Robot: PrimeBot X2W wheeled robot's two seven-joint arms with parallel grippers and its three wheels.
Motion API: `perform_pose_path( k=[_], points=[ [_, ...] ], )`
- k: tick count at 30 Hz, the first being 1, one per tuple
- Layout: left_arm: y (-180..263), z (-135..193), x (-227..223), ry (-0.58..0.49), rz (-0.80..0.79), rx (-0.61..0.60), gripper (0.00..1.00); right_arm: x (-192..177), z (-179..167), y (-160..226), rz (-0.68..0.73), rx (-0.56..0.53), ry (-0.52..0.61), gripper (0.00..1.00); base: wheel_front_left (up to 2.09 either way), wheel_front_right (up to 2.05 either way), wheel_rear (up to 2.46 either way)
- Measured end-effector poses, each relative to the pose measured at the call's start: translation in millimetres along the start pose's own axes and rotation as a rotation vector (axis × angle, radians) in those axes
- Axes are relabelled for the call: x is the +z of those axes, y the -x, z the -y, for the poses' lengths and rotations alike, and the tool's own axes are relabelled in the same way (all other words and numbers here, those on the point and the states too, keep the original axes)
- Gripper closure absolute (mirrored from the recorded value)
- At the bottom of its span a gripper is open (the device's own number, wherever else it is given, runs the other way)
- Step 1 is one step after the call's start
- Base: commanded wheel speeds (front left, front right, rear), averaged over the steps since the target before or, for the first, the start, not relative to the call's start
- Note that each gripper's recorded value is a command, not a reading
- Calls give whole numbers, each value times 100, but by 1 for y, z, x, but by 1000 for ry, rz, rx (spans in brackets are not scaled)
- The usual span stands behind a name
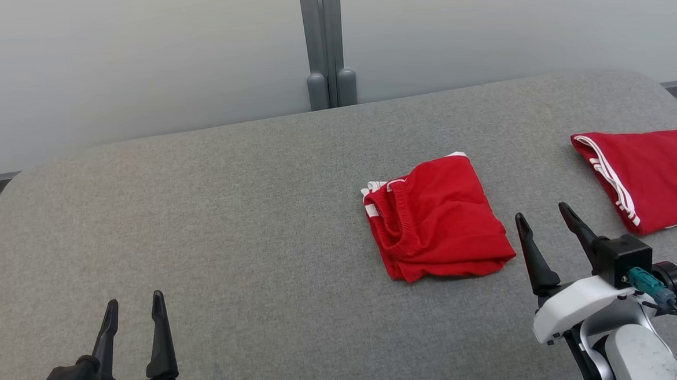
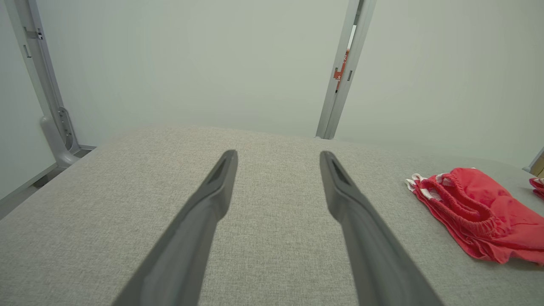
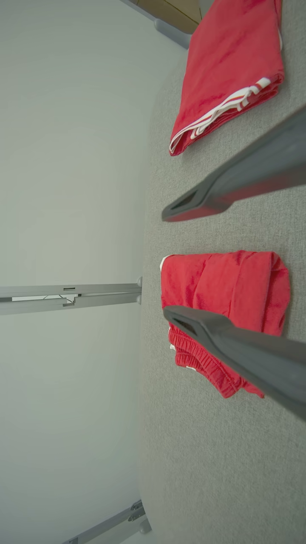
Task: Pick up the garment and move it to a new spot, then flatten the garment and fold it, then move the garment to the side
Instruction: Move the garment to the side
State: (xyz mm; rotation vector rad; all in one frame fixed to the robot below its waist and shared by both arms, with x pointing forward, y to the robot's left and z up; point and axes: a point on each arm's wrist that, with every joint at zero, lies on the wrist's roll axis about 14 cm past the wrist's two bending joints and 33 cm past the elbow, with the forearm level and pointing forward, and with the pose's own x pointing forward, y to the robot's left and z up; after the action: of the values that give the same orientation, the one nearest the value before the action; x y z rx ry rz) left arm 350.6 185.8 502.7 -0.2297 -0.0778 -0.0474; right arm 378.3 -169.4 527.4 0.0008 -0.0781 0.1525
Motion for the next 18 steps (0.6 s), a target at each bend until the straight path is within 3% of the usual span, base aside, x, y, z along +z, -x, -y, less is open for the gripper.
perform_pose_path(
  k=[8, 18],
  points=[
    [0, 1, 1, 2, 6, 0, 0, 0, 7, -10, -39, -7, -14, 0, 0, 0, 0],
    [-2, 4, 3, 1, 11, -6, 0, -49, 19, -50, -466, -12, -138, 0, 0, 0, 0]
  ],
)
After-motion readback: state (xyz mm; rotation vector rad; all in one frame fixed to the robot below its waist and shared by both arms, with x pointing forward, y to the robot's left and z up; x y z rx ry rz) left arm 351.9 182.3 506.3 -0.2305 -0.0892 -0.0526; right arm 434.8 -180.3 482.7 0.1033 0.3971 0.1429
